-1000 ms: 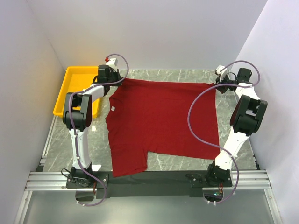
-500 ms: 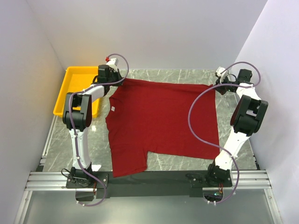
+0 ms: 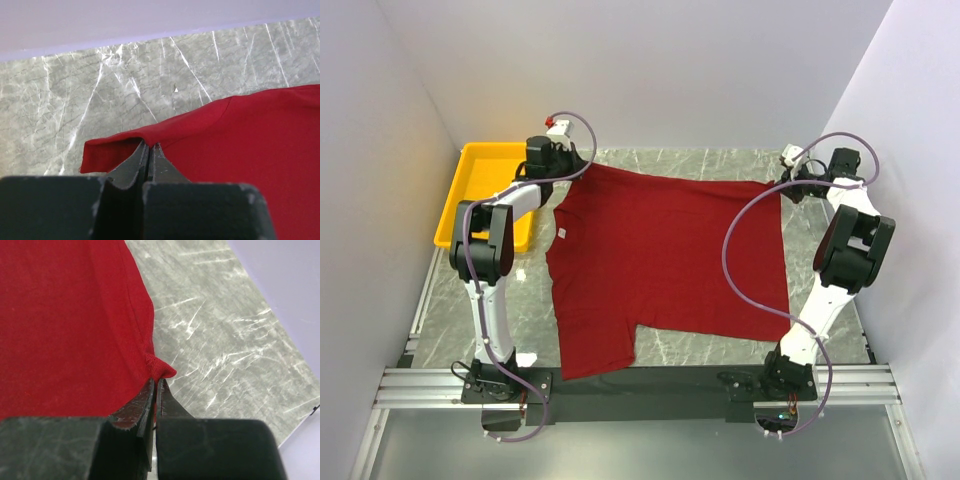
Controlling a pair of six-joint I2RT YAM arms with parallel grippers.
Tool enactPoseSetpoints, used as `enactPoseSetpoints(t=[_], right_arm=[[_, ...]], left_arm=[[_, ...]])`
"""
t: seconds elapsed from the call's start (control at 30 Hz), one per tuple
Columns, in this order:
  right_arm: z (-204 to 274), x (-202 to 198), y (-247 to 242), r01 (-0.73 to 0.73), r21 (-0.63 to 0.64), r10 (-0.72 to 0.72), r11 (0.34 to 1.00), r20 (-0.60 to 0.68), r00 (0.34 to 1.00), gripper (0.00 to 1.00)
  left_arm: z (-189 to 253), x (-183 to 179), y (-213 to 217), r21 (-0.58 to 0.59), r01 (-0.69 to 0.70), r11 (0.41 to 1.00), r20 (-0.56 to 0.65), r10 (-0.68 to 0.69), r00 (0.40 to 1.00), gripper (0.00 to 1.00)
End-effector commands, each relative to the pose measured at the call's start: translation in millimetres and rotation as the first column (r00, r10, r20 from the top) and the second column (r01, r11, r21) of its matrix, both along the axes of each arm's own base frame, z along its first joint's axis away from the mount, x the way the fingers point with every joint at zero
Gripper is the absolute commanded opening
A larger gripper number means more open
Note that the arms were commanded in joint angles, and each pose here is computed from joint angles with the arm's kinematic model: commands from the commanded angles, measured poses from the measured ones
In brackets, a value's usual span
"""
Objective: Fold and stack the t-shirts
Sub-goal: Flatten the tshirt out
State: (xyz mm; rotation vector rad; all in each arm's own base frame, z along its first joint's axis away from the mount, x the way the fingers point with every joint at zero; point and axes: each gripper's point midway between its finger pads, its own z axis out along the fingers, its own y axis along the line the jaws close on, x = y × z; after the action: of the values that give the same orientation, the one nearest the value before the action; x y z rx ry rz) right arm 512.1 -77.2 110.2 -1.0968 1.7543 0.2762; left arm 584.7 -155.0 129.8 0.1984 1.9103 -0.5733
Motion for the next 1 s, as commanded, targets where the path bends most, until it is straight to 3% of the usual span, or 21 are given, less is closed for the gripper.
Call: enactPoseSetpoints(t=[0.0,0.23,0.63,0.97], right_arm=[[47.2,6.1,1.5,-0.022,-0.011,0.024,1.0,0.117,0.993,0.0],[56.4,-5.1,-1.7,-0.036,0.013,0.034,0.999,0.13,0.991,0.0],[40.5,-30.3,-2.5,-0.091,-0.051,0.097,0.995,0.129,0.987,0.01],[24.9,-22.0,-0.6,-0.045,-0.064,0.051,0.997,0.097,0.994,0.02]], left_arm=[[43.5,5.7,1.5,0.009,0.011,1.0,0.117,-0.012,0.993,0.01],[35.9,-1.1,7.0,0.002,-0.005,1.0,0.101,0.005,0.995,0.01],[34.6,-6.9,11.6,-0.024,-0.004,1.0,0.088,0.006,0.996,0.01],[33.7,-6.7,4.7,-0.037,0.034,0.999,0.066,-0.032,0.997,0.01]])
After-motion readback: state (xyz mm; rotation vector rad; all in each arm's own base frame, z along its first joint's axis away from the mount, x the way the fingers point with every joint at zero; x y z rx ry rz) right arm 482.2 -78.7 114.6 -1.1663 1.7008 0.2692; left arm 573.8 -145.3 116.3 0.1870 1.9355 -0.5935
